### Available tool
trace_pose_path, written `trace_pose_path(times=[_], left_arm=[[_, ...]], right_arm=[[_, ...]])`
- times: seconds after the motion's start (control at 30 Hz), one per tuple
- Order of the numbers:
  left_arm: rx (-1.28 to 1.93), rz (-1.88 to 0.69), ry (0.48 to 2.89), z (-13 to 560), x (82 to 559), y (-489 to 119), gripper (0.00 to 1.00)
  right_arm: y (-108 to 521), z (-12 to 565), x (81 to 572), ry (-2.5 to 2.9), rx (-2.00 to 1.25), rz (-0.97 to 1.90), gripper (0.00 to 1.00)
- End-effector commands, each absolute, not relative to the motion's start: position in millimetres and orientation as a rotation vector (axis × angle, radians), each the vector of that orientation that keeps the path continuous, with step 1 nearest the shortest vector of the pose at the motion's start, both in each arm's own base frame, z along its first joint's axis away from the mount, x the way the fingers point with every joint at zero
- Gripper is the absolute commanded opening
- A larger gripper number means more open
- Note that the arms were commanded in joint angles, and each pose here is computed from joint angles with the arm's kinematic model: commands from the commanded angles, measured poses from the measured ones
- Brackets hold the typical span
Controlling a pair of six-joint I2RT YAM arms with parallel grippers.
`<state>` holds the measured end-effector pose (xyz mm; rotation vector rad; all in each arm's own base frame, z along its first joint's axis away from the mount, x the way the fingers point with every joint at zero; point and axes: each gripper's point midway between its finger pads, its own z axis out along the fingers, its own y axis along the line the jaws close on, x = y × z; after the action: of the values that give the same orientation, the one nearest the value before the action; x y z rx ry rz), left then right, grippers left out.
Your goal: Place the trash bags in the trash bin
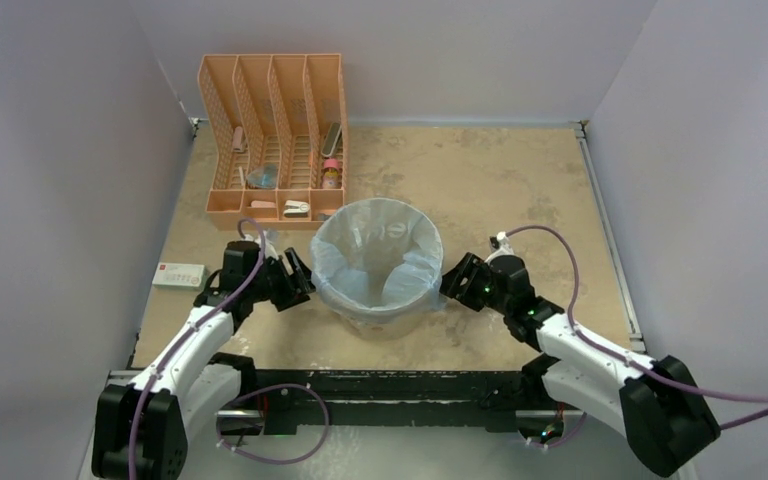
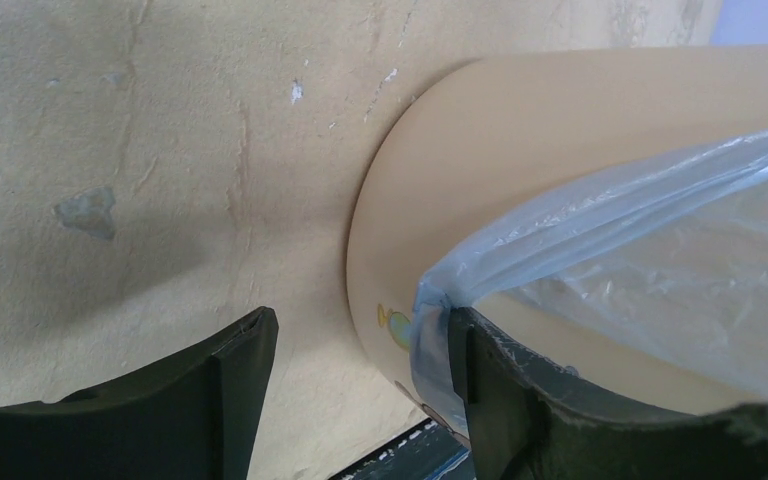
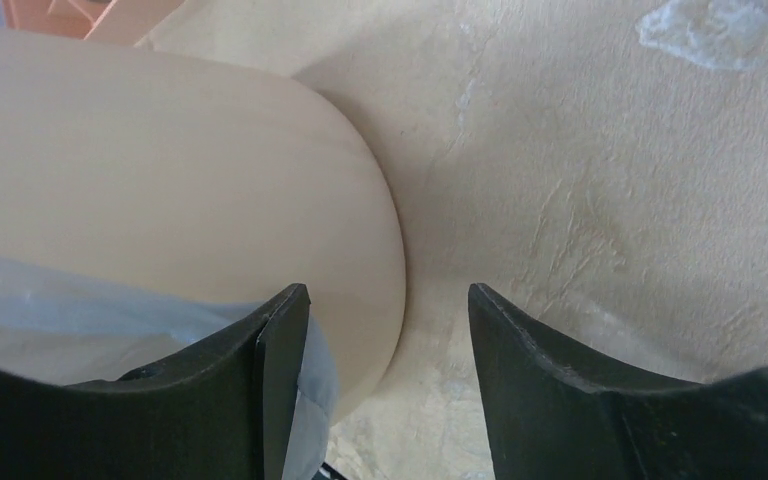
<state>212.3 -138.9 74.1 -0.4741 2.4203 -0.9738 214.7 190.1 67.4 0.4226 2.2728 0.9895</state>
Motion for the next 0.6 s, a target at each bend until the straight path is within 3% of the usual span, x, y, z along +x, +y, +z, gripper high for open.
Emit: trace_pose_path(times=[0.0,0.1,0.37,0.57], left_arm=[[-0.361,-1.046,2.36,87.7,220.2,-148.3,0.62],[-0.365,-1.051,2.365,86.8,219.3,-148.7,0.59],[-0.39,-1.081,2.412,73.1,205.9,-150.9,0.4],[-0.405,-1.06,2.391,76.9,206.6,-147.9,0.4]], right_arm=[[196.0,100.4,249.2,2.149,0.385,0.962,0.62],[191.2,109.1,257.4,2.096,0.434,0.947,0.63],[168.9,141.1,266.7,1.965,0.495,0.867,0.64],[157.1,132.6,241.2,2.034,0.508,0.841,0.73]])
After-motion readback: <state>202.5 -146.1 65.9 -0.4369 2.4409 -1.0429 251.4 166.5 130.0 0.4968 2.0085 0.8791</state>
